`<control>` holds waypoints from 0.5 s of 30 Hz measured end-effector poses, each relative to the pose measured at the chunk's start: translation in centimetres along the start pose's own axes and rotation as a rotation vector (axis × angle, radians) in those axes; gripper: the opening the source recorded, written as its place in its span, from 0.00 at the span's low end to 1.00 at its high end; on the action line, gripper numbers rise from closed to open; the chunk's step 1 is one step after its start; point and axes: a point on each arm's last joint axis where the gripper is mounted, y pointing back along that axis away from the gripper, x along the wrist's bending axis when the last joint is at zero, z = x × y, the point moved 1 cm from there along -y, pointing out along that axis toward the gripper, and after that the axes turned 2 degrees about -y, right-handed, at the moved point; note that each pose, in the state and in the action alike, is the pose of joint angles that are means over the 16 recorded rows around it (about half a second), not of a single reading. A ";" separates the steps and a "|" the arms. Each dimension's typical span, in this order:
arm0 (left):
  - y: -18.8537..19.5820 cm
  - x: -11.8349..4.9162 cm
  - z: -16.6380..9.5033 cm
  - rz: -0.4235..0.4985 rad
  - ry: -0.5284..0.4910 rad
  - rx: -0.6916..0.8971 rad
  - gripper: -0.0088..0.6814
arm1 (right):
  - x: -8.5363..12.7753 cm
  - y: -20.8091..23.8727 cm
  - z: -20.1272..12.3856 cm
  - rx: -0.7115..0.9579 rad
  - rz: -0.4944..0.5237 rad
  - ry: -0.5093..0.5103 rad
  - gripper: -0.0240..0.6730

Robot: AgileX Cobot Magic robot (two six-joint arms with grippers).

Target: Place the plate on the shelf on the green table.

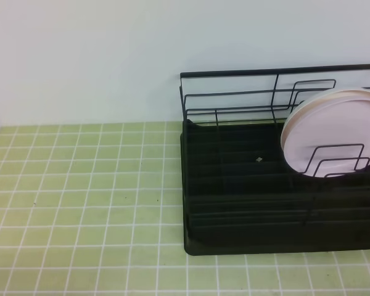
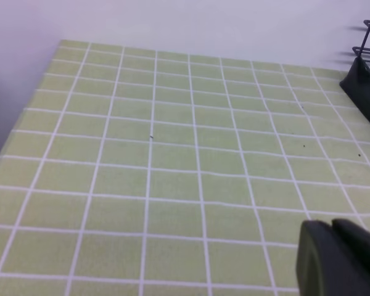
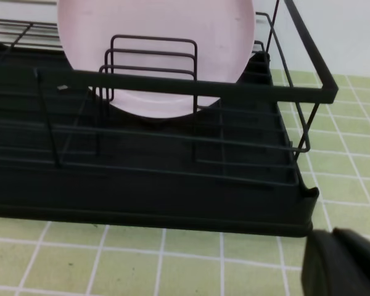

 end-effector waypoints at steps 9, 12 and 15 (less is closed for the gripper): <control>0.0 0.0 0.0 0.000 0.000 0.000 0.01 | 0.0 0.0 -0.1 0.007 -0.001 0.000 0.03; 0.0 0.0 0.0 0.000 0.000 0.000 0.01 | 0.0 0.0 -0.1 0.009 -0.001 0.000 0.03; 0.0 0.0 0.0 0.000 0.000 0.000 0.01 | 0.0 0.0 -0.1 0.011 -0.001 0.000 0.03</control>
